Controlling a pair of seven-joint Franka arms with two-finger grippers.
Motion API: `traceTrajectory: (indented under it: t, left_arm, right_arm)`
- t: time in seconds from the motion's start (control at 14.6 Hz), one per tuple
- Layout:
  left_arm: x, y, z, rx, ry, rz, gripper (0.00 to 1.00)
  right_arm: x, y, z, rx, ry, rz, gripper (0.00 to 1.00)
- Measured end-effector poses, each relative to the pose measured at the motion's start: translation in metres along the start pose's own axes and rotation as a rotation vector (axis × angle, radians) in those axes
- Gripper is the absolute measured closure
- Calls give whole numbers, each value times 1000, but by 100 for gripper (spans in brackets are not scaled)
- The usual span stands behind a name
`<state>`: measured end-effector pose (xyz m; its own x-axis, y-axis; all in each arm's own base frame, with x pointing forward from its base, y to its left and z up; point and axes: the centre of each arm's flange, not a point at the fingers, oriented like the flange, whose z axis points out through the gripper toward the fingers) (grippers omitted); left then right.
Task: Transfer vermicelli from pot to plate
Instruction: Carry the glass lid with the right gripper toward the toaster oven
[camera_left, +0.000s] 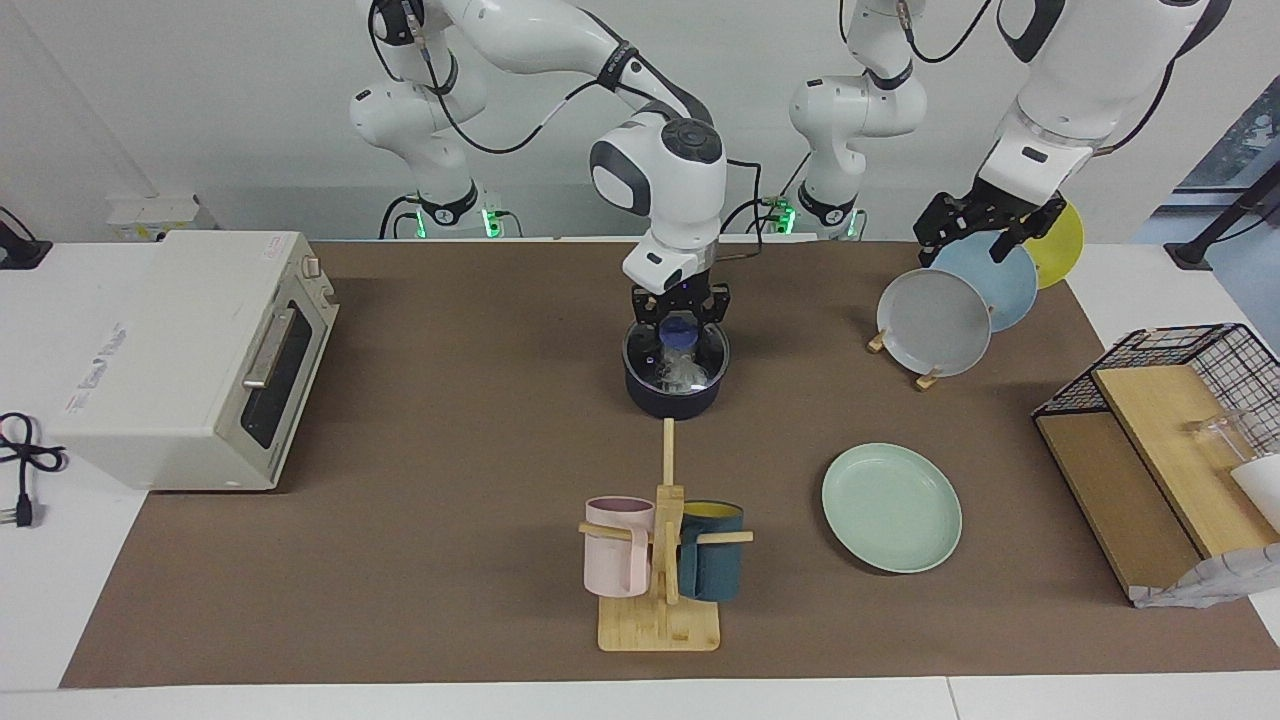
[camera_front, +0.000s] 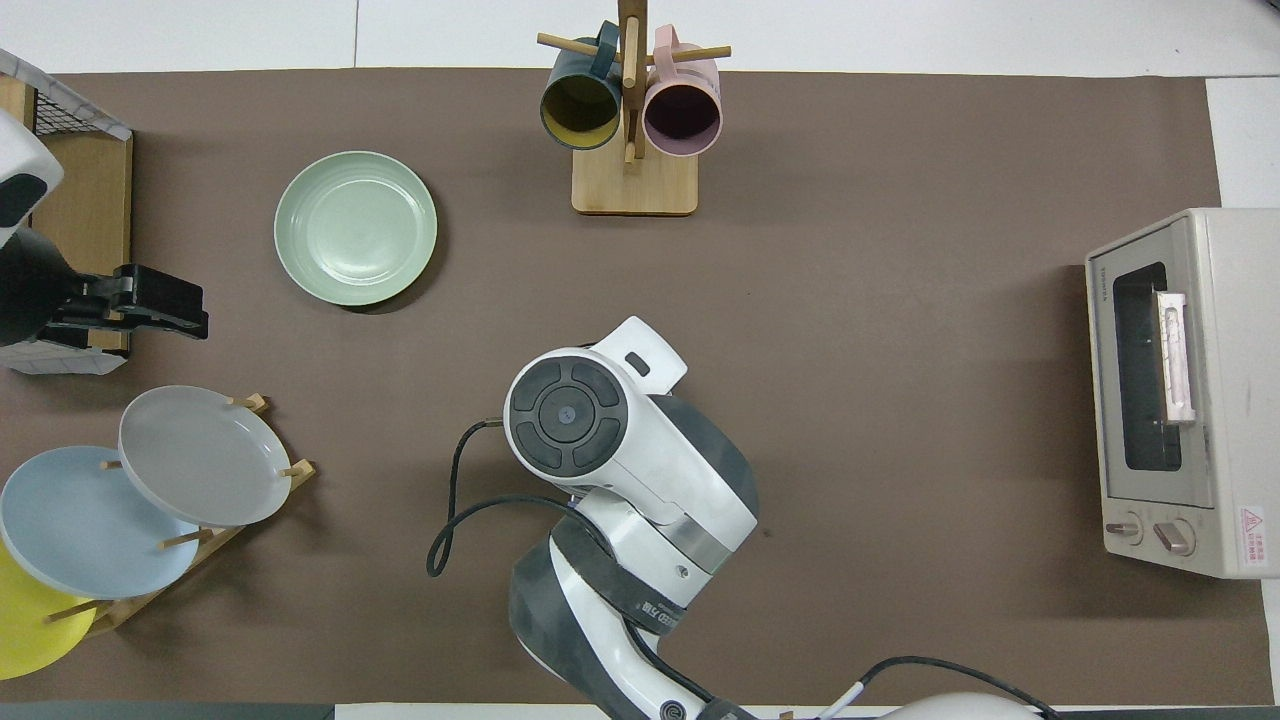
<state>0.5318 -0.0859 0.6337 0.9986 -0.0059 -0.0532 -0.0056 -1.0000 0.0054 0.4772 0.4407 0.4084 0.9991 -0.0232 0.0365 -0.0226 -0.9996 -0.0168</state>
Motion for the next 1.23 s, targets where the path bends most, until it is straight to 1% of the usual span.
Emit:
traceTrajectory:
  t: [0.14,0.27,0.41,0.55,0.75,1.03,1.17,1.23]
  left_arm:
    - [0,0,0,0,0,0,0]
    - [0,0,0,0,0,0,0]
    - [0,0,0,0,0,0,0]
    - [0,0,0,0,0,0,0]
    - [0,0,0,0,0,0,0]
    - [0,0,0,0,0,0,0]
    - [0,0,0,0,0,0,0]
    - [0,0,0,0,0,0,0]
  right_arm:
    - [2,1,-3,4,5,3,34]
    - [11,4,-16,8,17,3,34]
    - [26,15,-42,-3,17,-18,34]
    - [48,41,-63,-15,13,-45,34]
    - [84,98,-66,-37,-9,-86,34]
    - [133,210,-53,-63,-71,-170,34]
    - [142,257,-40,-68,-106,-188,34]
    - [142,275,-31,-70,-125,-198,34]
